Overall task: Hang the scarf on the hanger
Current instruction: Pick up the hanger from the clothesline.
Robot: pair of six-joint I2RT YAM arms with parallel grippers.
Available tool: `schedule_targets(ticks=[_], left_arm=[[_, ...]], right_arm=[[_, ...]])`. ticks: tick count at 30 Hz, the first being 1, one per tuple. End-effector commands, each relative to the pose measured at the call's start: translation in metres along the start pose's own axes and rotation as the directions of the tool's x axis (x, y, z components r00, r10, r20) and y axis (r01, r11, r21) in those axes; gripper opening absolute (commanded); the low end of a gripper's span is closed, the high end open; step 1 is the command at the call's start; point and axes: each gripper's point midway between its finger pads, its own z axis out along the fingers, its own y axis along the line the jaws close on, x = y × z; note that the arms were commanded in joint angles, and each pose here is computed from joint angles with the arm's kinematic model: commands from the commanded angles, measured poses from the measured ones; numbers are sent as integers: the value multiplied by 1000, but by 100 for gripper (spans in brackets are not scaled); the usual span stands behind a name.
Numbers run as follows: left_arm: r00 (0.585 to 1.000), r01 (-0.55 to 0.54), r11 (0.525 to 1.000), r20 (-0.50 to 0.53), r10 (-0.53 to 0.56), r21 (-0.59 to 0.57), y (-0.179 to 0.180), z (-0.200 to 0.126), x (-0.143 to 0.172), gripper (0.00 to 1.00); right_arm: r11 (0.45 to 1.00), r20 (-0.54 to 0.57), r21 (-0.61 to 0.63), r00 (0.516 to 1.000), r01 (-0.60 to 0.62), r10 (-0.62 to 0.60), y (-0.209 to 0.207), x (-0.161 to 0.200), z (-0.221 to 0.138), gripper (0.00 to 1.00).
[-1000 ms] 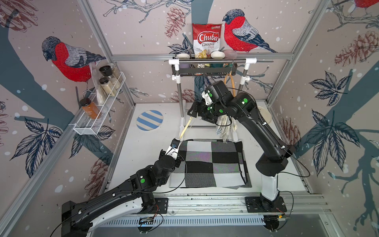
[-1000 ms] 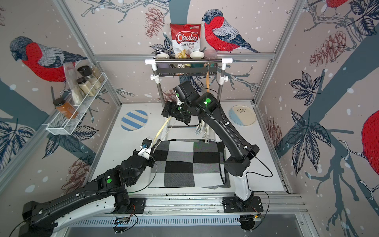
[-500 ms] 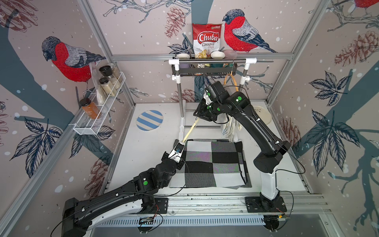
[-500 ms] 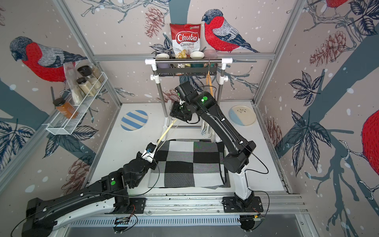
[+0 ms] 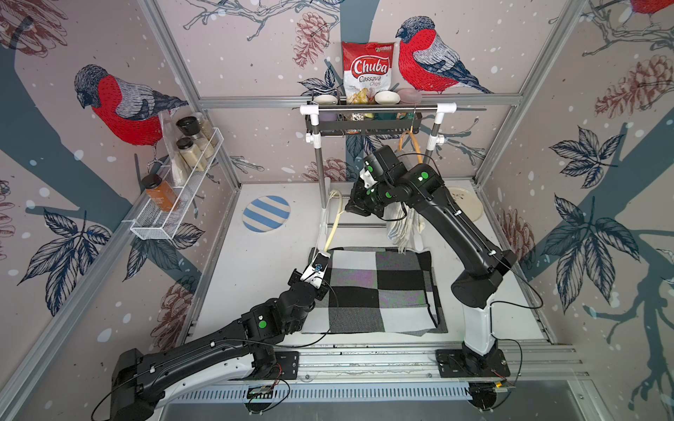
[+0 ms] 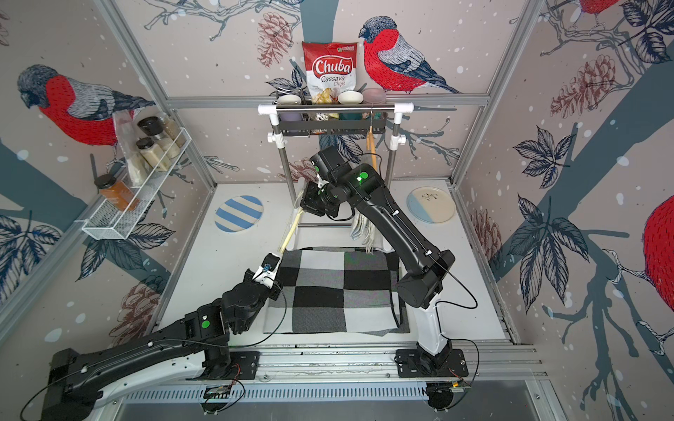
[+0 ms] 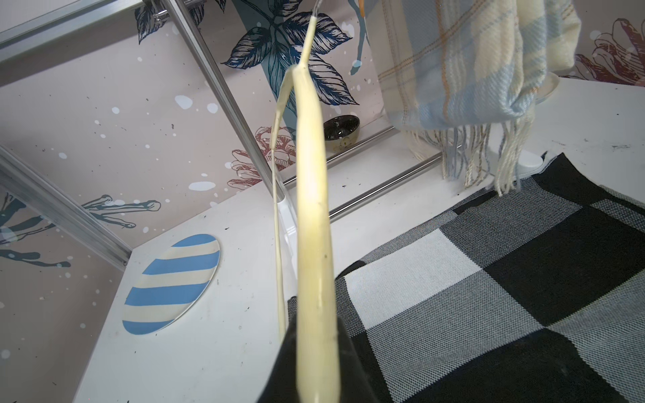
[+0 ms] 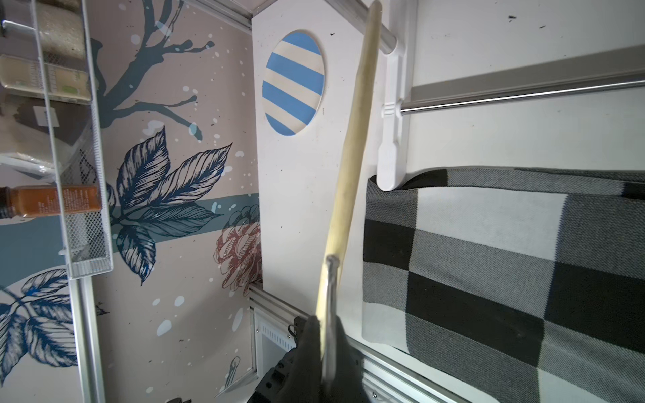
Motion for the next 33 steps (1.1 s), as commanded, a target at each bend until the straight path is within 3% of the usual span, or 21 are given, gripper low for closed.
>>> schedule_targets(ticks=[1, 3, 6, 8, 12, 16, 22, 27, 31, 33], left_arm=[[993, 109, 993, 33, -110, 43, -2, -5, -17, 85], [985, 169, 981, 0, -170, 90, -7, -9, -18, 95], [950, 307, 947, -90, -298, 99, -4, -17, -14, 95], [897, 421, 905, -171, -407, 58, 2, -21, -1, 95], [744, 609, 790, -290, -602, -78, 14, -19, 39, 95], [674, 600, 757, -347, -652, -258, 29, -14, 90, 95], [605, 534, 742, -429, -670, -405, 30, 0, 148, 95], [588, 511, 735, -443, -677, -445, 34, 3, 170, 94], [510, 547, 700, -480, -714, -460, 26, 8, 192, 88], [484, 553, 695, -503, -717, -459, 20, 11, 201, 81]], right_arm=[[998, -21, 25, 998, 56, -56, -7, 6, -7, 0], [995, -27, 42, 996, 89, -88, -13, 8, -11, 0], [984, -68, 84, 986, 158, -153, -27, 17, -10, 0], [973, -105, 111, 976, 203, -192, -39, 28, -6, 0], [953, -137, 171, 964, 249, -227, -69, 51, 7, 0], [954, -124, 195, 971, 228, -207, -97, 67, 13, 0], [972, -89, 195, 989, 133, -117, -140, 88, 29, 0], [969, -92, 220, 991, 113, -95, -163, 102, 37, 0], [970, -115, 216, 990, 109, -85, -170, 118, 38, 0], [967, -118, 224, 988, 124, -99, -170, 121, 35, 0]])
